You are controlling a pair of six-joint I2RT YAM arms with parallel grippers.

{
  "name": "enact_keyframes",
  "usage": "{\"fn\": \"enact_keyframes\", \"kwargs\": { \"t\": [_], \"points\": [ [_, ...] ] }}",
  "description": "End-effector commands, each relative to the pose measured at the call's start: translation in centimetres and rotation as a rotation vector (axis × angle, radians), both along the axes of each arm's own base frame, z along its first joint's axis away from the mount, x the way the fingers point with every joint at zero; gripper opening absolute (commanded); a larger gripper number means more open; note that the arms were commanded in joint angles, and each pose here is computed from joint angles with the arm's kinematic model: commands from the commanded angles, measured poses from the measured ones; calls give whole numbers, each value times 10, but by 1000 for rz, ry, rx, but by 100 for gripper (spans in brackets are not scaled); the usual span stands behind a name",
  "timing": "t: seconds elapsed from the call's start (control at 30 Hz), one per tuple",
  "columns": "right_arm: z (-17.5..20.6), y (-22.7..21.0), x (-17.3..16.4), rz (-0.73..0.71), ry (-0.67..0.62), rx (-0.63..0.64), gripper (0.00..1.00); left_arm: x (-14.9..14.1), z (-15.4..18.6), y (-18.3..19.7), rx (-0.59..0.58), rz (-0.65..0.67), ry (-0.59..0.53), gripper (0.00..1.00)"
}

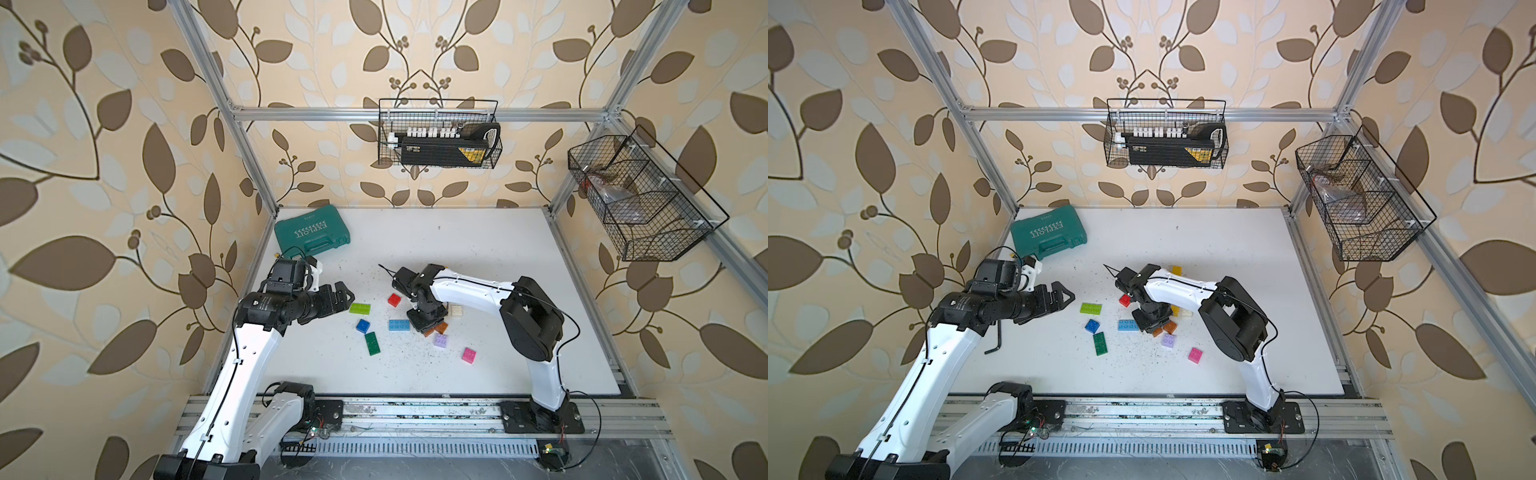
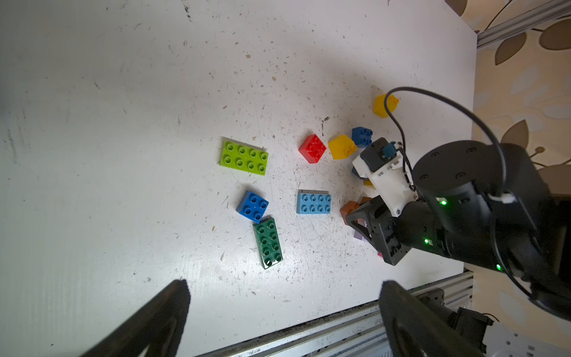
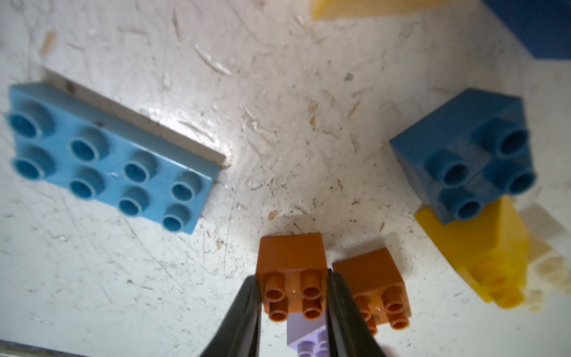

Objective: Assemble the number 1 with lego
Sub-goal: Pick up the lego brick from the center of the board, then assemble the lego brick with the lego brick.

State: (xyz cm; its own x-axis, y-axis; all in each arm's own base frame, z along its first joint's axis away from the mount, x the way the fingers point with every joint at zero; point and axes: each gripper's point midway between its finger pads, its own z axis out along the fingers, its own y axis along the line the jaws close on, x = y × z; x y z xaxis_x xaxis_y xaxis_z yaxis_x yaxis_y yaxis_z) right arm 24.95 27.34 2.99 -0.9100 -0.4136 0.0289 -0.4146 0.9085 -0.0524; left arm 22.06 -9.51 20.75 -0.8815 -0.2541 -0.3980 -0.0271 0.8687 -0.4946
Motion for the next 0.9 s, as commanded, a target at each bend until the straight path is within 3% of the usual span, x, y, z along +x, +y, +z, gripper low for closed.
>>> {"fn": "enact_keyframes", "kwargs": {
  "t": [0.0,0.3,0.87],
  "points": [
    [2,4,-3,-112,26,-1,25,0,4,0,-9,-2,-29,99],
    [32,29,4,-330,-4,112,17,-2,9,2,-7,7,-56,99],
    [40,74,15,-528,-34,106,6,-5,10,9,19,45,-68,99]
  ]
}}
